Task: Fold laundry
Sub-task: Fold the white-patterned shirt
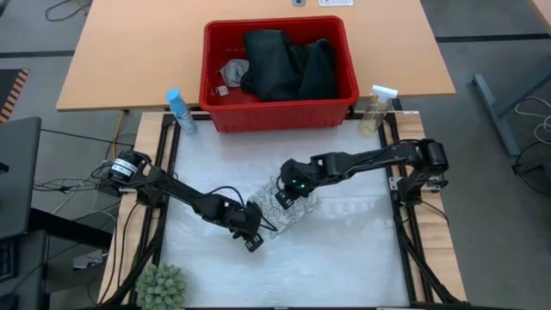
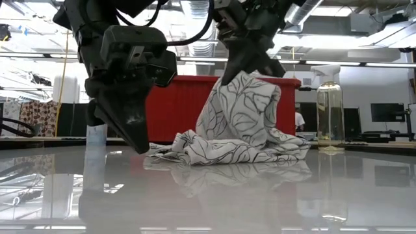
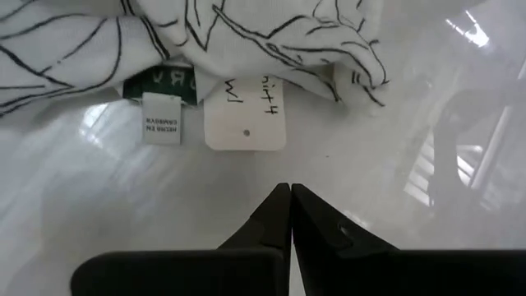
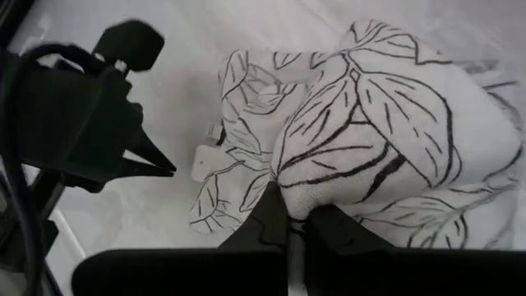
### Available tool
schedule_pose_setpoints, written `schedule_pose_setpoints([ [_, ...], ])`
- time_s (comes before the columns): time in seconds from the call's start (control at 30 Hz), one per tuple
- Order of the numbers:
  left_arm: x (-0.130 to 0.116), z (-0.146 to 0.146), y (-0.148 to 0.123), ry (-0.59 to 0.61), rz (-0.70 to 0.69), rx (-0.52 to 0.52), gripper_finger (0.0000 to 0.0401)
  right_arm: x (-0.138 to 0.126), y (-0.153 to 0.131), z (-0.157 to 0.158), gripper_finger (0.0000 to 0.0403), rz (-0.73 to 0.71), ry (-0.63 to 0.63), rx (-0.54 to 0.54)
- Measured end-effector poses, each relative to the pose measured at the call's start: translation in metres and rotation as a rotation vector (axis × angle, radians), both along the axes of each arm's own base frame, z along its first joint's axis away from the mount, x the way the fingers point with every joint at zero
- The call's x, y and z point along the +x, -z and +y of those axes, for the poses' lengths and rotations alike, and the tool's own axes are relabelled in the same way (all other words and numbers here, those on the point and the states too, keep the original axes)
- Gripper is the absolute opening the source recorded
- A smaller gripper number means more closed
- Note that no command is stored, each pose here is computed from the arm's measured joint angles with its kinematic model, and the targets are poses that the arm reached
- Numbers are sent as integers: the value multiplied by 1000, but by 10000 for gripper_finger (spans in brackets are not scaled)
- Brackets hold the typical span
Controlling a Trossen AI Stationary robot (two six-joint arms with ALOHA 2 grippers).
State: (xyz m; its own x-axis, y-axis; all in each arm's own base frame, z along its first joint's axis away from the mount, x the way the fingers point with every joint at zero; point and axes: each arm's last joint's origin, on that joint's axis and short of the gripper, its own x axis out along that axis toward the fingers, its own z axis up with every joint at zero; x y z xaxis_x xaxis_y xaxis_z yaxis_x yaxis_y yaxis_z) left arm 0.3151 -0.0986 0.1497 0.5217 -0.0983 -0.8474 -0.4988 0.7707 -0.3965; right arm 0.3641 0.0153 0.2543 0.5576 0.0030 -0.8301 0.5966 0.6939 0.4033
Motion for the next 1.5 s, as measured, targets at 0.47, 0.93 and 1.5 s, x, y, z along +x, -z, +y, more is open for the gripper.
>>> schedule_pose_setpoints([
  [0.47,3,5,0,-10,-22,34,0,16,2,8,82,-126,-149,-5],
  [0.93,5,6,-1,-6,-48,54,0,28,13,20,162,-176,-321,14],
  [1.5,-41,-4,-100,-73,-330,44,0,23,19,14,153,-109,-291,-184],
])
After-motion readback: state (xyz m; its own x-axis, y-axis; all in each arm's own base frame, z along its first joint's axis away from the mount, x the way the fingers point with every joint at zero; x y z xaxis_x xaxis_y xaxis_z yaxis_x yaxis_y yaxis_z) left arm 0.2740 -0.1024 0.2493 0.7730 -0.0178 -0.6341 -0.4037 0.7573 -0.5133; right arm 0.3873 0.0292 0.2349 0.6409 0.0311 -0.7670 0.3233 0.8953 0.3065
